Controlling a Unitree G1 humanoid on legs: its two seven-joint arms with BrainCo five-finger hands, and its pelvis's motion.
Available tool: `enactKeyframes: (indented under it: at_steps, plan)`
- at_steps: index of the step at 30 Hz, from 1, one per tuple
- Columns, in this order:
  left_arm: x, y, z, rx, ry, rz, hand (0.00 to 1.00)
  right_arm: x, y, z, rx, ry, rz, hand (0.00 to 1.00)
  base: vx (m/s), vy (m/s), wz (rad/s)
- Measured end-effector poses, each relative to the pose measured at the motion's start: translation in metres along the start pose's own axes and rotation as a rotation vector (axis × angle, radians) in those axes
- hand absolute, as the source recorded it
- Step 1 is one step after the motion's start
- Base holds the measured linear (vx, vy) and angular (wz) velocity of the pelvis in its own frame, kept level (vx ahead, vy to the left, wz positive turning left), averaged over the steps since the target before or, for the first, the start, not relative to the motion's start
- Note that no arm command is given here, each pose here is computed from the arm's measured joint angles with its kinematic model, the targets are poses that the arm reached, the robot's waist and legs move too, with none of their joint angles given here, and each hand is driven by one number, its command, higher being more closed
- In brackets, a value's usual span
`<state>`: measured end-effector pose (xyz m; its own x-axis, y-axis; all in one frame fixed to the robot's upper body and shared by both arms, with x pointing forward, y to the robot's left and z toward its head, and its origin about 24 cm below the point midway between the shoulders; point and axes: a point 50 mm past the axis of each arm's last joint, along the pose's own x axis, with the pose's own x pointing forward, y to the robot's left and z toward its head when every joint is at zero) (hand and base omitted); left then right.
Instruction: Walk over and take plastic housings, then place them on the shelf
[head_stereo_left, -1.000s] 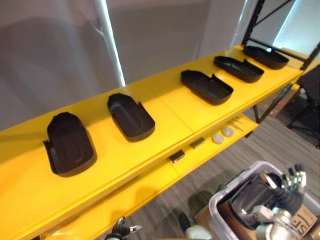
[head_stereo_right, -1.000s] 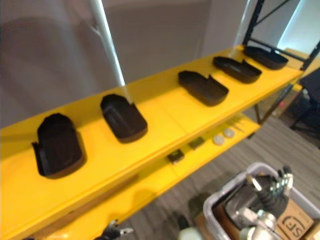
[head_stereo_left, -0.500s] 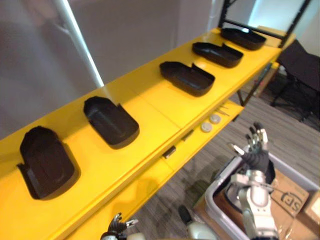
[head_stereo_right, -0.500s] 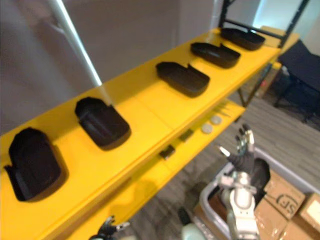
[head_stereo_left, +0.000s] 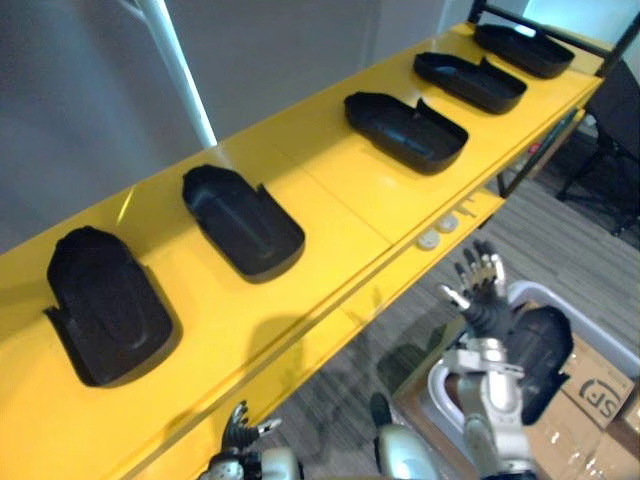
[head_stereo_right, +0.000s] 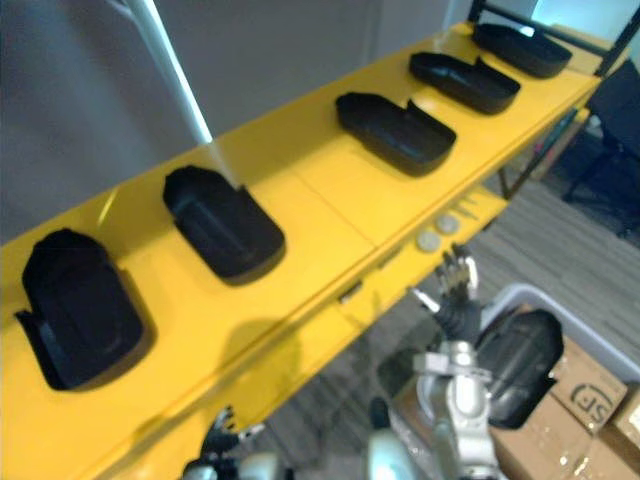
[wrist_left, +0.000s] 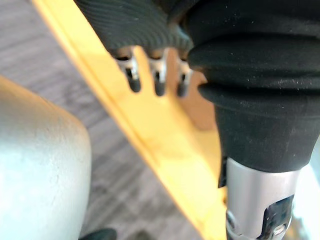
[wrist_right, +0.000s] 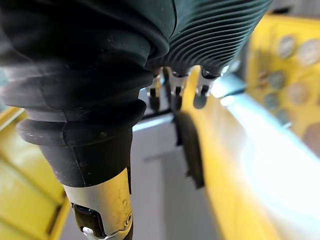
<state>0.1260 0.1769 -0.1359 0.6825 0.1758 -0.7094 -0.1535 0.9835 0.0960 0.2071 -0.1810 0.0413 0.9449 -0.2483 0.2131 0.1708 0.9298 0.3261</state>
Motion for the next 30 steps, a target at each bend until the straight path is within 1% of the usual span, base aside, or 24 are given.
enactKeyframes:
  at_steps: [2, 6, 9, 12, 13, 15, 18, 20, 22, 24, 25, 26, 27, 28, 30]
  plan:
    - [0.003, 0.01, 0.009, 0.015, -0.029, 0.03, 0.0, -0.009, -0.001, -0.005, -0.005, 0.035, -0.005, 0.0, -0.31, 0.041, -0.91]
    - [0.005, 0.023, 0.006, -0.003, 0.014, 0.109, 0.0, -0.02, -0.004, -0.008, -0.018, 0.062, 0.006, 0.0, -0.23, 0.047, -0.72]
    - [0.005, 0.039, 0.001, 0.019, 0.049, 0.144, 0.0, -0.013, 0.009, -0.007, 0.007, 0.042, 0.054, 0.0, -0.07, -0.039, -0.37]
    - [-0.006, 0.061, -0.023, 0.024, 0.143, 0.209, 0.0, -0.008, 0.026, -0.009, 0.021, 0.039, 0.103, 0.0, -0.03, -0.141, -0.63]
    - [-0.009, 0.062, -0.032, -0.005, 0.184, 0.226, 0.0, -0.005, 0.029, -0.009, 0.019, 0.036, 0.104, 0.0, -0.02, -0.159, -0.77]
    - [-0.013, 0.062, -0.04, -0.014, 0.214, 0.226, 0.0, -0.003, 0.03, -0.01, 0.019, 0.039, 0.092, 0.0, -0.01, -0.151, -0.38]
    - [-0.015, 0.066, -0.044, -0.073, 0.228, 0.24, 0.0, -0.004, 0.034, -0.017, 0.012, 0.088, 0.108, 0.0, -0.05, -0.137, -0.32]
    - [-0.015, 0.075, -0.041, -0.092, 0.215, 0.267, 0.0, -0.005, 0.04, -0.025, 0.015, 0.13, 0.136, 0.0, -0.07, -0.203, -0.39]
    - [-0.006, 0.068, -0.028, -0.101, 0.171, 0.254, 0.0, 0.001, 0.039, -0.026, -0.002, 0.13, 0.131, 0.0, -0.05, -0.283, -0.46]
    - [-0.001, 0.056, -0.018, -0.143, 0.127, 0.246, 0.0, 0.014, 0.036, -0.025, -0.049, 0.11, 0.101, 0.0, -0.07, -0.236, -0.66]
    - [-0.001, 0.048, -0.018, -0.196, 0.123, 0.244, 0.0, 0.017, 0.028, -0.025, -0.086, 0.105, 0.059, 0.0, -0.1, -0.121, -0.74]
    - [-0.005, 0.045, -0.023, -0.216, 0.12, 0.26, 0.0, 0.019, 0.019, -0.024, -0.106, 0.101, 0.01, 0.0, -0.09, -0.105, -0.7]
    - [-0.007, 0.044, -0.025, -0.203, 0.12, 0.266, 0.0, 0.019, 0.016, -0.023, -0.111, 0.096, -0.015, 0.0, -0.07, -0.061, -0.64]
    - [-0.011, 0.044, -0.031, -0.185, 0.127, 0.286, 0.0, 0.017, 0.007, -0.022, -0.125, 0.097, -0.072, 0.0, -0.06, -0.02, -0.54]
    - [-0.015, 0.044, -0.037, -0.199, 0.141, 0.33, 0.0, 0.016, -0.009, -0.019, -0.145, 0.085, -0.169, 0.0, -0.1, 0.044, -0.55]
